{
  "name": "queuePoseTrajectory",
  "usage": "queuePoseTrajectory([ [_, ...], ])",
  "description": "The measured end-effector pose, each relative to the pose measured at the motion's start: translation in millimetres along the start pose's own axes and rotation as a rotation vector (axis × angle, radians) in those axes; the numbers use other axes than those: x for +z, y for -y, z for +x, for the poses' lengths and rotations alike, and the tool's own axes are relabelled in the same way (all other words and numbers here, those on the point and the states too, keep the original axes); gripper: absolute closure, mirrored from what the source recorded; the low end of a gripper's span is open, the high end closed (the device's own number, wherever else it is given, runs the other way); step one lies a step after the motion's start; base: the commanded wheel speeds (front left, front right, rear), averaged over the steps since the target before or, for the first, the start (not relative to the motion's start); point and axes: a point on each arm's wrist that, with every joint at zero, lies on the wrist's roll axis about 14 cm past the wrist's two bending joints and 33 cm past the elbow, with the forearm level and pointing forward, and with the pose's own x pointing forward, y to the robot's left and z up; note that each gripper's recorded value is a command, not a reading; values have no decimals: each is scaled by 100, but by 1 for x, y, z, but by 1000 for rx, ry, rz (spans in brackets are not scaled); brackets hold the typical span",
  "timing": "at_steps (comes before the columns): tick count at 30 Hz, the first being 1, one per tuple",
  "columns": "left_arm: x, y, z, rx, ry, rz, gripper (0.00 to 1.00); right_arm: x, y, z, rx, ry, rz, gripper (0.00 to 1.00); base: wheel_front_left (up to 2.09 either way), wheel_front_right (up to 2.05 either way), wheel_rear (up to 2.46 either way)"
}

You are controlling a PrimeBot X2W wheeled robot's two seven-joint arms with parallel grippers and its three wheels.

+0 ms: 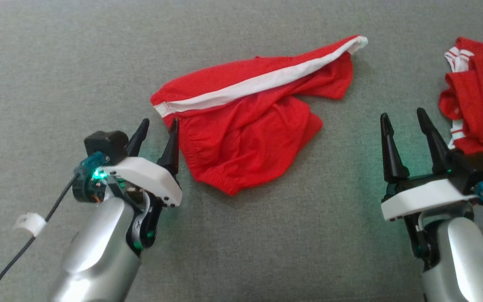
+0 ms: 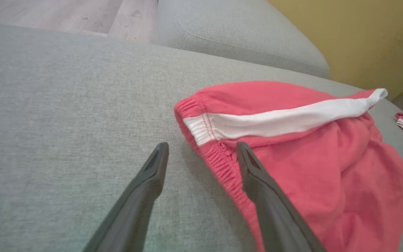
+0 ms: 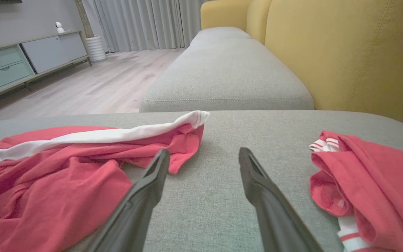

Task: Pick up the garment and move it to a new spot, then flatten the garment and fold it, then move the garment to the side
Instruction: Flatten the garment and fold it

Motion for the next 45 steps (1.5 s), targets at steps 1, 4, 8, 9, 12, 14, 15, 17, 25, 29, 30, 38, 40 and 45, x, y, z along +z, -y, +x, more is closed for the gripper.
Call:
queuePoseTrajectory([
  [1,-2,1,3,-6,-6,-7,0,-1,2,1,-5,-3,0,0,0,0,0],
  [4,-2,6,12,-29,-4,-22,0,-6,7,1,-18,-15,0,0,0,0,0],
  [8,4,10,19,-46,20,-20,0,-10,12,0,-33,-24,1,0,0,0,0],
  [9,6,11,20,-50,23,-20,0,-10,13,0,-35,-24,1,0,0,0,0],
  [12,8,13,21,-60,37,-22,0,-8,14,2,-38,-19,-2,0,0,0,0],
  [14,7,15,22,-62,35,-31,0,-5,15,6,-38,-9,-4,0,0,0,0],
  [15,7,15,22,-62,34,-37,6,-4,15,7,-37,-5,-5,0,0,0,0],
  [17,6,15,24,-63,35,-40,22,-1,15,10,-35,2,-10,0,0,0,0],
  [25,13,16,36,-74,60,-57,50,16,9,37,-5,20,-55,0,0,0,0],
  [29,21,15,40,-72,93,-64,62,23,10,53,-3,8,-96,0,0,0,0],
  [30,22,14,40,-70,99,-66,67,22,10,56,-2,-6,-101,0,0,0,0],
  [38,28,11,37,-60,140,-78,100,16,16,86,10,-121,-76,0,0,0,0],
  [40,28,10,36,-57,145,-81,100,16,15,94,18,-143,-62,0,0,0,0],
  [45,23,11,35,-58,136,-84,100,9,11,113,38,-202,-51,0,0,0,0],
])
